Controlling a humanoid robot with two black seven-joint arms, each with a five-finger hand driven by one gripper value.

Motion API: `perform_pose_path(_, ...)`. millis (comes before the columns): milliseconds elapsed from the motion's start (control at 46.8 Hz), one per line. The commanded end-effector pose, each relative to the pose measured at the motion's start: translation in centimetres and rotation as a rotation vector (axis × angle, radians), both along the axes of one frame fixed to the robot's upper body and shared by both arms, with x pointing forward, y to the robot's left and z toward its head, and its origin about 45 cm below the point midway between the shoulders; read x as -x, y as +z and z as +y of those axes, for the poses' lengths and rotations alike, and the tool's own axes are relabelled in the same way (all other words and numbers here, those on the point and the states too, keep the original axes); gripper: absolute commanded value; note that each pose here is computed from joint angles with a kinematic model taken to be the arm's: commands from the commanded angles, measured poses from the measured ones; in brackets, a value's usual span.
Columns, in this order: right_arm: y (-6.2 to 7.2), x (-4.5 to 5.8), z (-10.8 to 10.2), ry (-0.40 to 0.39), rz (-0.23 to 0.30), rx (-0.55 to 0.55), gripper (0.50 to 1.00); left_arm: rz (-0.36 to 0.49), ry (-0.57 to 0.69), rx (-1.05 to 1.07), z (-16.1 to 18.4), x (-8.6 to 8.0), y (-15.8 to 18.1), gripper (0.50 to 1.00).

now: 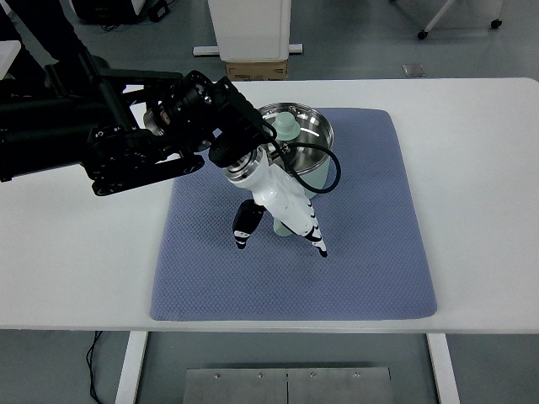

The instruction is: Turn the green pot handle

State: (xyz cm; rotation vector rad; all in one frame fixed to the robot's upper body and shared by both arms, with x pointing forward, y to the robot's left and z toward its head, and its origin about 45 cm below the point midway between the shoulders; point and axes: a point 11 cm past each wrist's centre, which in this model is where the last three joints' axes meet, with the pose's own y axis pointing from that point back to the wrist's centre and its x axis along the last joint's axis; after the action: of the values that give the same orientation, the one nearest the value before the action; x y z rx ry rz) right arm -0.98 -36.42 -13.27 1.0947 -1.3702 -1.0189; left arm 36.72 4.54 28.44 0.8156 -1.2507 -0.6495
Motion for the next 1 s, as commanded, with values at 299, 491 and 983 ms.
perform_pose_path(299, 0.0, 0.0, 0.0, 0.0, 0.0, 0.0, 1.0, -0.019, -0.026, -0.046, 0.2, 0.2, -0.9, 1.0)
perform_pose_path(491, 0.0, 0.0, 0.0, 0.0, 0.0, 0.0, 1.0, -0.02, -0.027, -0.051, 0.3, 0.2, -1.1, 1.0)
perform_pose_path(983, 0.0, 0.0, 0.0, 0.0, 0.0, 0.0, 1.0, -0.018, -0.021, -0.104, 1.5, 0.1, -2.0, 1.0)
